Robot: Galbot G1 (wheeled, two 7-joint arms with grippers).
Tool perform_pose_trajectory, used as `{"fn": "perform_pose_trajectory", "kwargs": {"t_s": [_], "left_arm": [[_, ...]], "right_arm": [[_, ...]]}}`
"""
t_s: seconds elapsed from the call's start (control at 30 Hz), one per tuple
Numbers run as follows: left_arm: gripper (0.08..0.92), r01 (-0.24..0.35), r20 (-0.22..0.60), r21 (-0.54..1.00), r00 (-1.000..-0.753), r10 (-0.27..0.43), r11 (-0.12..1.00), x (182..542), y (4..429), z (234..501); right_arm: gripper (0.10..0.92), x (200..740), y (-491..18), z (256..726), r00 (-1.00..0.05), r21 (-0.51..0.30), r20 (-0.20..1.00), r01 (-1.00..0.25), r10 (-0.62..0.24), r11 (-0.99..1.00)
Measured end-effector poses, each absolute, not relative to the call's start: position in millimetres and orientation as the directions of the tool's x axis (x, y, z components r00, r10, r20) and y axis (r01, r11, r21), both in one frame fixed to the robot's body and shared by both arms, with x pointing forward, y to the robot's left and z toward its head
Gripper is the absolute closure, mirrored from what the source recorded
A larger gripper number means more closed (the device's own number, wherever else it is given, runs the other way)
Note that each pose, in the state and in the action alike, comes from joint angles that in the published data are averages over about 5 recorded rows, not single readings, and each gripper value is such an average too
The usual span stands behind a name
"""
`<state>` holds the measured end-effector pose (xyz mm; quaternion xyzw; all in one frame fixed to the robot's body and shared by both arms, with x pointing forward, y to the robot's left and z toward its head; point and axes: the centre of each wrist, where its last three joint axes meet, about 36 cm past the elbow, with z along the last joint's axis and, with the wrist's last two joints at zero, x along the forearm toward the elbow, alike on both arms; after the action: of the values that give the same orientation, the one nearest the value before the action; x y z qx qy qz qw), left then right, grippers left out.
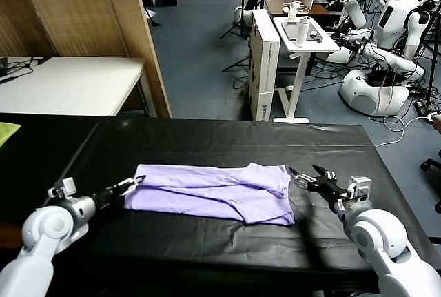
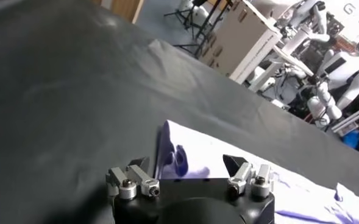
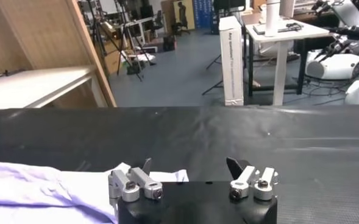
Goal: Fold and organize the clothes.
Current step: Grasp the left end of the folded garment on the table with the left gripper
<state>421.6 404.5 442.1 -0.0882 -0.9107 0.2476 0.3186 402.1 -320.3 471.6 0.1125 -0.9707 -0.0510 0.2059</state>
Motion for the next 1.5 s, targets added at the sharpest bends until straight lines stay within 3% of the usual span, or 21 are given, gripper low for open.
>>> {"fn": "perform_pose_trajectory", "kwargs": {"t_s": [0.9,1.2,1.5], "left_arm": [[0.111,0.004,0.529,-0.537,-0.777,0.34,0.844,427,399,431],[0.3,-0.001,0.534,-0.535,-0.776,0.337,0.845,428,400,430],[0.67,-0.004,0.536,-0.536,-0.774,0.337,0.844,427,399,429]], "right_arm": [[0.115,401,-314,468,-0.888,0.152,0.39,-0.2,-0.244,0.968],[0.115,402,-310,466,-0.885,0.156,0.393,-0.203,-0.25,0.967],[0.115,403,-307,464,-0.884,0.159,0.393,-0.207,-0.254,0.965]]}}
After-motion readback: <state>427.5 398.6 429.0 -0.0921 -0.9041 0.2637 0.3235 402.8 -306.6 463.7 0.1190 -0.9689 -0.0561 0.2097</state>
